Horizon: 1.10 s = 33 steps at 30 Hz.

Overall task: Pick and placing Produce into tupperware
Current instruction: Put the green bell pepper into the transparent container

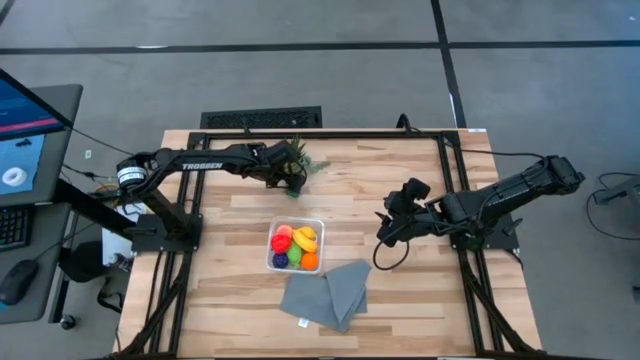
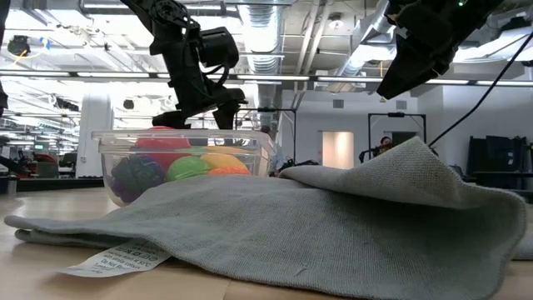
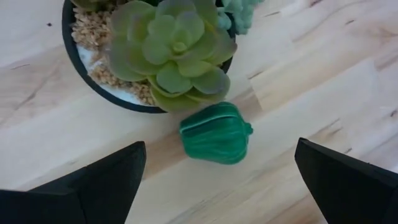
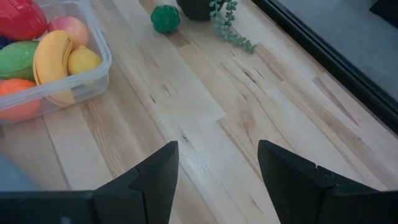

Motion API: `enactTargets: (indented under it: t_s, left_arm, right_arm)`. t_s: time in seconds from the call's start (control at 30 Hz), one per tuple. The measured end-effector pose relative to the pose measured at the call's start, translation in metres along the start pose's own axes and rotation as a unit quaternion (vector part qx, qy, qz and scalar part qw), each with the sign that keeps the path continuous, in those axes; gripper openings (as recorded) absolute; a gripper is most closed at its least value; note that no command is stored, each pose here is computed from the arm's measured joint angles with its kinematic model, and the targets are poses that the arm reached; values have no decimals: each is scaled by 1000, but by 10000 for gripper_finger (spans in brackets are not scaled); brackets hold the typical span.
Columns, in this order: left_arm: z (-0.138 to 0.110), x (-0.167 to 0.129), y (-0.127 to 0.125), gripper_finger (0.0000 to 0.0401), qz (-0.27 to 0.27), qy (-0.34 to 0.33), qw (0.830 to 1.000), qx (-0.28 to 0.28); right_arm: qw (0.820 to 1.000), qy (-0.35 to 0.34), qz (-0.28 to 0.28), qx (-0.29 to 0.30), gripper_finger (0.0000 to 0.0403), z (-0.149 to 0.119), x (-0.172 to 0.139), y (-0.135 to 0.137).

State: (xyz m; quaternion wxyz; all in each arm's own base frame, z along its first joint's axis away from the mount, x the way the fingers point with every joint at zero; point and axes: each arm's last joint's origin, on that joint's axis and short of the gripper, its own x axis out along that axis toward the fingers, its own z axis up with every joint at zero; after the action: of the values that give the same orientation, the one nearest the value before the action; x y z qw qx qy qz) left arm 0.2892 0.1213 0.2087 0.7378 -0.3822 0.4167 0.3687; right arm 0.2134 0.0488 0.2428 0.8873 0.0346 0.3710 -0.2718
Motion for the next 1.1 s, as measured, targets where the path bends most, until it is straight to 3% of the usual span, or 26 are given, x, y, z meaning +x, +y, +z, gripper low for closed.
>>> enactTargets:
  t_s: [0.43,1.1]
  left_arm:
    - [-6,29,-1,400,16,44,999,-6]
    - [-2,43,-4,400,-1,29,1000,-2]
  right_arm:
    - [1000,2,-1,-10,245,0,0,0]
    - [1000,2,0,-10,245,0,0,0]
